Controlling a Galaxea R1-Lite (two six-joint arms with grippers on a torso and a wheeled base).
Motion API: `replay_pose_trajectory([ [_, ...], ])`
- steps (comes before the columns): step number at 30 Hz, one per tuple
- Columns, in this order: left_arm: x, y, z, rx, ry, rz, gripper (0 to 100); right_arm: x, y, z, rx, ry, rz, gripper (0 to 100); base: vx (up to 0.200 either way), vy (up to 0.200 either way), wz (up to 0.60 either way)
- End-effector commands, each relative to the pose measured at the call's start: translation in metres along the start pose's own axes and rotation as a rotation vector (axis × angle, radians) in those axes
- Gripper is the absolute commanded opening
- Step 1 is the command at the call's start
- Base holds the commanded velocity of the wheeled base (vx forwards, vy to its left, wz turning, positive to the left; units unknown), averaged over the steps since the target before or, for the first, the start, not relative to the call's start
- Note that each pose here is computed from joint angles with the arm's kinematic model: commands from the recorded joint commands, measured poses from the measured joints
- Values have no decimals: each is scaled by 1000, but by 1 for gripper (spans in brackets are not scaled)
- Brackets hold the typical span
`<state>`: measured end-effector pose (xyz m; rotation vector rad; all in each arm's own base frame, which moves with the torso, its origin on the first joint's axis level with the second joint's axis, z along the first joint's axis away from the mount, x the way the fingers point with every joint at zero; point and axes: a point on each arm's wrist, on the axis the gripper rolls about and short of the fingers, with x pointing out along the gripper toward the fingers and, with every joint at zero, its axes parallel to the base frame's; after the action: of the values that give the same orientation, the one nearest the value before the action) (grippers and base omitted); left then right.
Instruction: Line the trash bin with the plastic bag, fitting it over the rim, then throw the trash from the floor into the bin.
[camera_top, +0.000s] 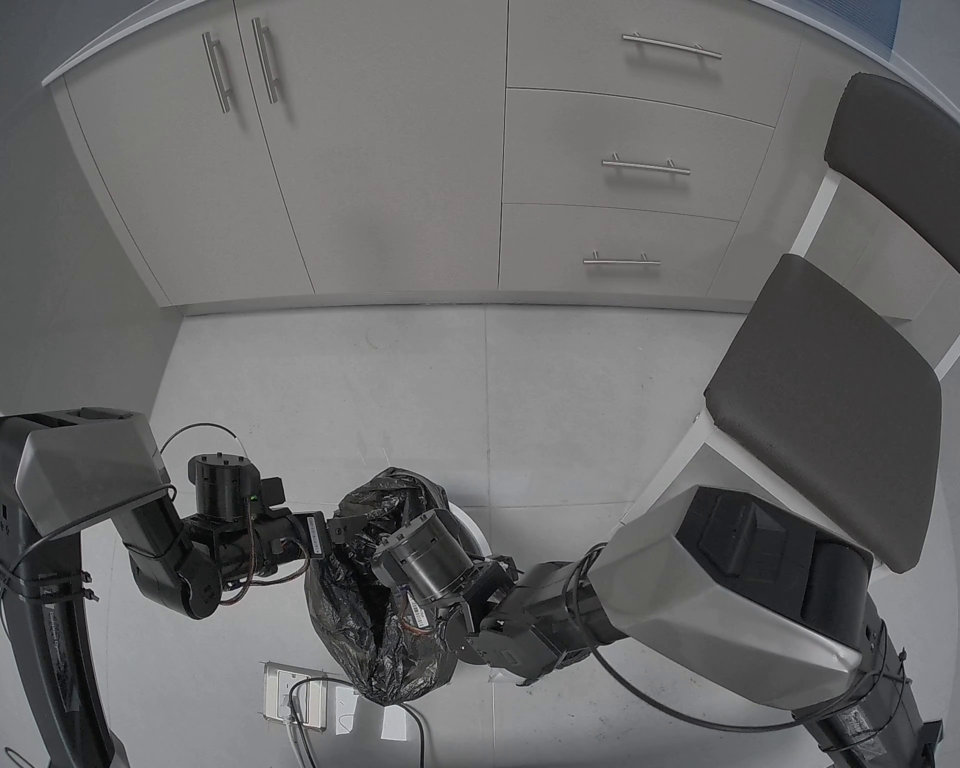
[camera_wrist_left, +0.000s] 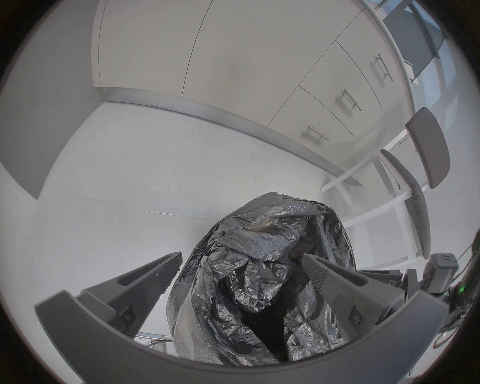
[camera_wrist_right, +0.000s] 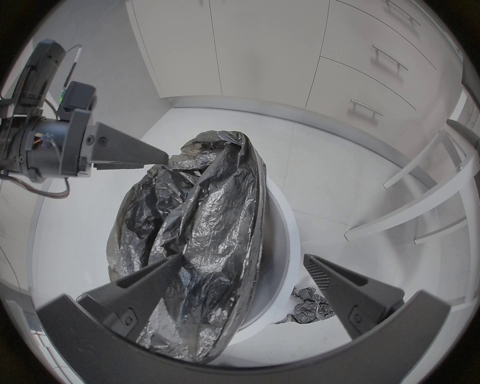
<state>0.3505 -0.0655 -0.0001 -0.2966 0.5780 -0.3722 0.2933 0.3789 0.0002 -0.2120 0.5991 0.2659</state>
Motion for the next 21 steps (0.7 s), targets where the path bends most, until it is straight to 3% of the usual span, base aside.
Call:
replay_pose_trajectory([
  [1,0,0,0,0,0,-1,100,11,-3,-5,2,12,-13,100,0,0,0],
  [2,0,0,0,-1,1,1,100,12,-4,-4,4,11,-14,100,0,0,0],
  [3,0,0,0,-1,1,1,100,12,-4,-4,4,11,-14,0,0,0,0],
  [21,0,0,3,-3,-25,37,100,10,-4,11,55,-26,-6,0,0,0,0],
])
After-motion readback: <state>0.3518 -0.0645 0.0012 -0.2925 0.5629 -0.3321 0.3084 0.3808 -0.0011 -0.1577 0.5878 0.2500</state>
